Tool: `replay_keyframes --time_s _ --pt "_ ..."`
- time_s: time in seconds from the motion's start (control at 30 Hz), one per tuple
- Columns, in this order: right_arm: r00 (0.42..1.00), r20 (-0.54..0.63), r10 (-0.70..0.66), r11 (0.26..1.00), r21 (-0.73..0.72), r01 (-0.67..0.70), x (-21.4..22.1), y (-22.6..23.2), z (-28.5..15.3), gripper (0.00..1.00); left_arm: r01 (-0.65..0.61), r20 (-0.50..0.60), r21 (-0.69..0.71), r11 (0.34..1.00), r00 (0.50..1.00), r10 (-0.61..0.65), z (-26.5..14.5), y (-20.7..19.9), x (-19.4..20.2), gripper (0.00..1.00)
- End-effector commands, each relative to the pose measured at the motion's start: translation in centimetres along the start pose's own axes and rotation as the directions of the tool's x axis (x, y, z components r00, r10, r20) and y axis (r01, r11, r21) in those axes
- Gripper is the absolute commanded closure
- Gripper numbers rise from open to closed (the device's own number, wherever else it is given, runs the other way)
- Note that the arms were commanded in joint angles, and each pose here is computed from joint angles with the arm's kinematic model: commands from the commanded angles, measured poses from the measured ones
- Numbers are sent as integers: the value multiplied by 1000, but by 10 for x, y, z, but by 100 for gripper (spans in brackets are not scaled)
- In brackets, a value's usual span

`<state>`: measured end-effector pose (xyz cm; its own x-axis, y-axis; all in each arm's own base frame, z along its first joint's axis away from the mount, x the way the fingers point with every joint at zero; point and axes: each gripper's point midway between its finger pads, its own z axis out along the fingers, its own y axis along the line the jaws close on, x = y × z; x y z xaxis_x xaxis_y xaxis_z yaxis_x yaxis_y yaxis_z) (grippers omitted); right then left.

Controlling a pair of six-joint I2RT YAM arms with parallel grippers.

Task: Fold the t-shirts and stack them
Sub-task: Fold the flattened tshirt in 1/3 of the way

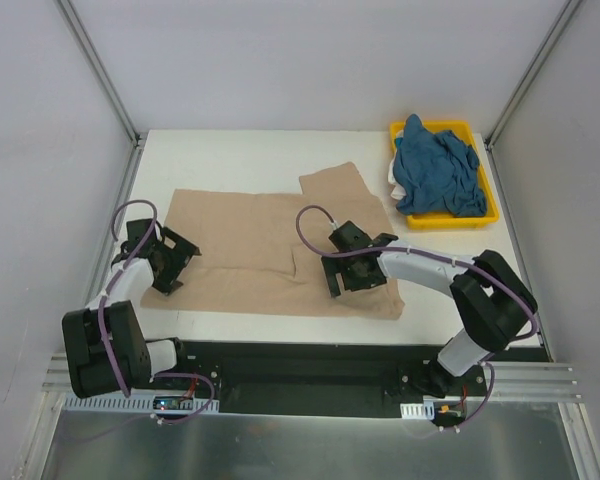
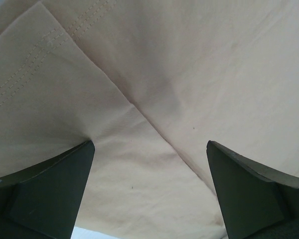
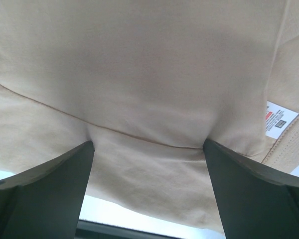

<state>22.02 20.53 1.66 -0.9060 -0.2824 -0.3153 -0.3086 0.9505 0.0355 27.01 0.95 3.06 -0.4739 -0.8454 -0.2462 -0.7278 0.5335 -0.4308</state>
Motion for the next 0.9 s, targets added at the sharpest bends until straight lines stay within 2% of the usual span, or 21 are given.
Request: replay_keyframes --time_s 0.0,0.23,0.43,0.67,0.87 --pt "979 -196 47 999 19 -44 69 3 -3 4 59 -11 -283 957 998 -65 -15 81 36 1" --pt "979 -197 58 998 23 -55 84 0 -21 4 114 39 -358 927 993 -108 -32 112 51 1" --pt "982 -191 12 999 -27 -17 89 2 -42 4 145 82 -277 950 988 -127 -45 99 48 1" --pt "998 -12 -59 998 3 59 35 -9 -85 4 91 196 -68 994 978 -76 -89 36 3 1" --pt "981 174 84 994 -90 -69 -42 -24 -110 4 83 330 -17 996 941 -73 -121 -4 -49 1"
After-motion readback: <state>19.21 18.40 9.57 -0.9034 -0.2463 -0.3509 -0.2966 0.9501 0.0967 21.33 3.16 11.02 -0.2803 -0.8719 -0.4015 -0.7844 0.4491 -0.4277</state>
